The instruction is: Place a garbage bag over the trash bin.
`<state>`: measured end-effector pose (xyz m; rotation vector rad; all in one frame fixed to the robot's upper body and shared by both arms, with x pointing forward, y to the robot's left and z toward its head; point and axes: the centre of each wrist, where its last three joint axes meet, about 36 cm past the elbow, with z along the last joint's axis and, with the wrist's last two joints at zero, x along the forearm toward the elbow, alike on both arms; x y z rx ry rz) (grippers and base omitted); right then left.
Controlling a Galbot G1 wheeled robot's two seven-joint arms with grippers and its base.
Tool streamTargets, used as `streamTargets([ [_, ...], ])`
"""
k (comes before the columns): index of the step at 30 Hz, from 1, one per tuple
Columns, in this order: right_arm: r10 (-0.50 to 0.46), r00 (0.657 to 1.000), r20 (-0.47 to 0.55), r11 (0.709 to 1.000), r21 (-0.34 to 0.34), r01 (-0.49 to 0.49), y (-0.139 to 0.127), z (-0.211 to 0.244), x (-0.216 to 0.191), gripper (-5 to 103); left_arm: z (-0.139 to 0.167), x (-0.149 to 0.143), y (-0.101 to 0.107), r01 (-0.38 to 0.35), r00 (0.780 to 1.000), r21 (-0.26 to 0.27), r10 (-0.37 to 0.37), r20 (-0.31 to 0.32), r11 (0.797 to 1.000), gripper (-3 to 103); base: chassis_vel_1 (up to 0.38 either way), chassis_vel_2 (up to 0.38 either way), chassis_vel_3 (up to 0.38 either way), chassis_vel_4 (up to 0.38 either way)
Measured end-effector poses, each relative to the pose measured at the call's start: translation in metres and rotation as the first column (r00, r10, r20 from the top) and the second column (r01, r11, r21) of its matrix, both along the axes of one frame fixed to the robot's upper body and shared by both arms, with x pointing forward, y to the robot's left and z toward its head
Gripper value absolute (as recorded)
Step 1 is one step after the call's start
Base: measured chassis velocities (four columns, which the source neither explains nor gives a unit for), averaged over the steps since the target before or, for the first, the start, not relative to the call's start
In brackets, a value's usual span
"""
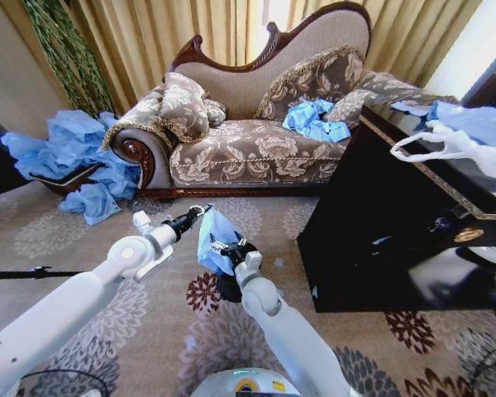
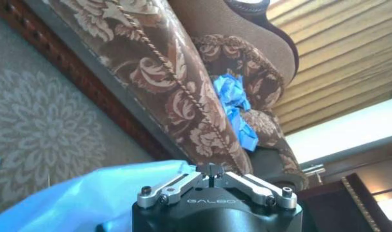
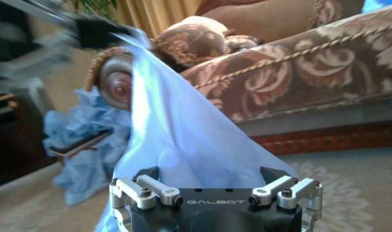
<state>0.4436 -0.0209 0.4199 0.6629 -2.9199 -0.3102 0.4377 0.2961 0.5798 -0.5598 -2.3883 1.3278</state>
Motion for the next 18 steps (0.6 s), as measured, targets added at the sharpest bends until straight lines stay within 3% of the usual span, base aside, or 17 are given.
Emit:
streamTargets([
  [9, -0.009, 0.999, 0.035, 1.0, -0.001, 0.009, -0.026, 0.011, -0.014, 100, 0.001, 0.004, 0.005, -0.013, 1.0, -0.005, 0.013, 0.01, 1.0, 0, 0.0, 0.0, 0.0, 0.0],
  [18, -0.014, 0.997, 0.075, 0.999, 0.032, 0.012, -0.029, 0.019, -0.028, 100, -0.002, 0.005, 0.002, -0.013, 1.0, -0.008, 0.013, 0.002, 1.0, 0, 0.0, 0.0, 0.0, 0.0],
])
